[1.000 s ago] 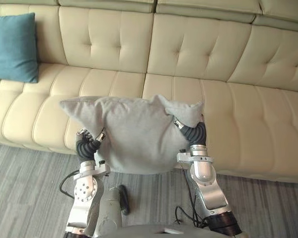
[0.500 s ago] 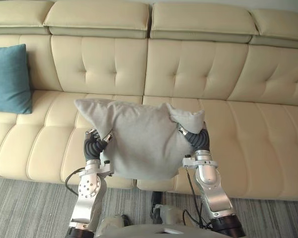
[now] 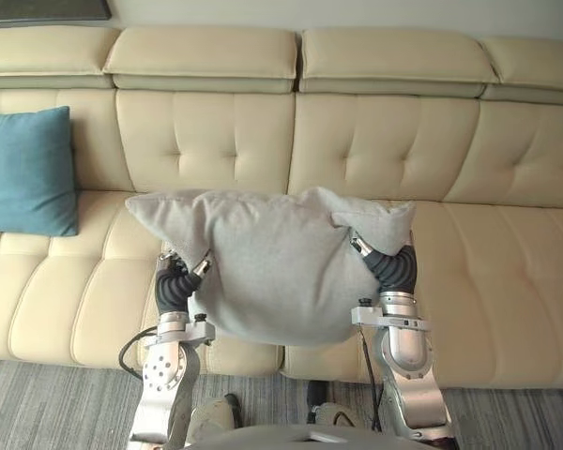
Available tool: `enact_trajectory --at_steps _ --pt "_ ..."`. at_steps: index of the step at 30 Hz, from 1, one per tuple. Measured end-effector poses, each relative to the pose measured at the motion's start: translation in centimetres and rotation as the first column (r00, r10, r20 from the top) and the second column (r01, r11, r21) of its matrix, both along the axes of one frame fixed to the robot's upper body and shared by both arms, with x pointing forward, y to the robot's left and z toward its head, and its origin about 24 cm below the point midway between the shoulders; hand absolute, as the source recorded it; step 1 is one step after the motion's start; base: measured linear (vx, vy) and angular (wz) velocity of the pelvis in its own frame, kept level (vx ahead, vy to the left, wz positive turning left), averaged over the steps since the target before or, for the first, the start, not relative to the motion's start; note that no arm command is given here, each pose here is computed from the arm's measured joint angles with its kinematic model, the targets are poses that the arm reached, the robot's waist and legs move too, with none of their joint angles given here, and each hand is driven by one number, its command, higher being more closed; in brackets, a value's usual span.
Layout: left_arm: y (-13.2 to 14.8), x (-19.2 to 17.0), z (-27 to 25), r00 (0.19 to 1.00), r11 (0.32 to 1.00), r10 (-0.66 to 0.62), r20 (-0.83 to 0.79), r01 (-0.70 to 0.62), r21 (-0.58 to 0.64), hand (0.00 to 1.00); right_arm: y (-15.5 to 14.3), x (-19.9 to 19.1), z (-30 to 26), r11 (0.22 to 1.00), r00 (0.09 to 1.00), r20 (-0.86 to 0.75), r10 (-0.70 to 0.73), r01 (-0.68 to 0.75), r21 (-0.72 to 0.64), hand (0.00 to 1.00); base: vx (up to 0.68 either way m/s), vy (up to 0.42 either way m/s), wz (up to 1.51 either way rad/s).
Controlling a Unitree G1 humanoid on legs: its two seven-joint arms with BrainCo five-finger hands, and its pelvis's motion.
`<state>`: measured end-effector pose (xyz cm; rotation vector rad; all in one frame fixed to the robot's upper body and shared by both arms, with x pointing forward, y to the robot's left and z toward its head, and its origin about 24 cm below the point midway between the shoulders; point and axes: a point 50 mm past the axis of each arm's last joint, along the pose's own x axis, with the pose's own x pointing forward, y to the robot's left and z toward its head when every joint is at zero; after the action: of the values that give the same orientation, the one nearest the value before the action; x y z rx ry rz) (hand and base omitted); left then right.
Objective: Pick up cushions and gather them together orderly.
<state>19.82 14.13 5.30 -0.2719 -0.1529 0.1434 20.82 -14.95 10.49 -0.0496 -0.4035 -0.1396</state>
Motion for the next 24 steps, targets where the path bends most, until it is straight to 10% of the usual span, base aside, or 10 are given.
enact_trajectory --at_steps 11,24 --pt "-1.0 5.2 1.5 0.999 0.998 0.032 0.041 -0.034 0.058 1.00 0.7 6.2 0.4 0.997 0.999 0.000 -0.051 0.051 -0.049 1.00 -0.05 -0.034 -0.11" --pt "-1.8 16.0 22.9 0.804 0.951 0.105 0.585 -0.252 0.176 1.00 0.7 13.3 21.4 0.950 0.798 0.536 -0.273 0.312 0.019 1.00 -0.14 -0.017 0.13"
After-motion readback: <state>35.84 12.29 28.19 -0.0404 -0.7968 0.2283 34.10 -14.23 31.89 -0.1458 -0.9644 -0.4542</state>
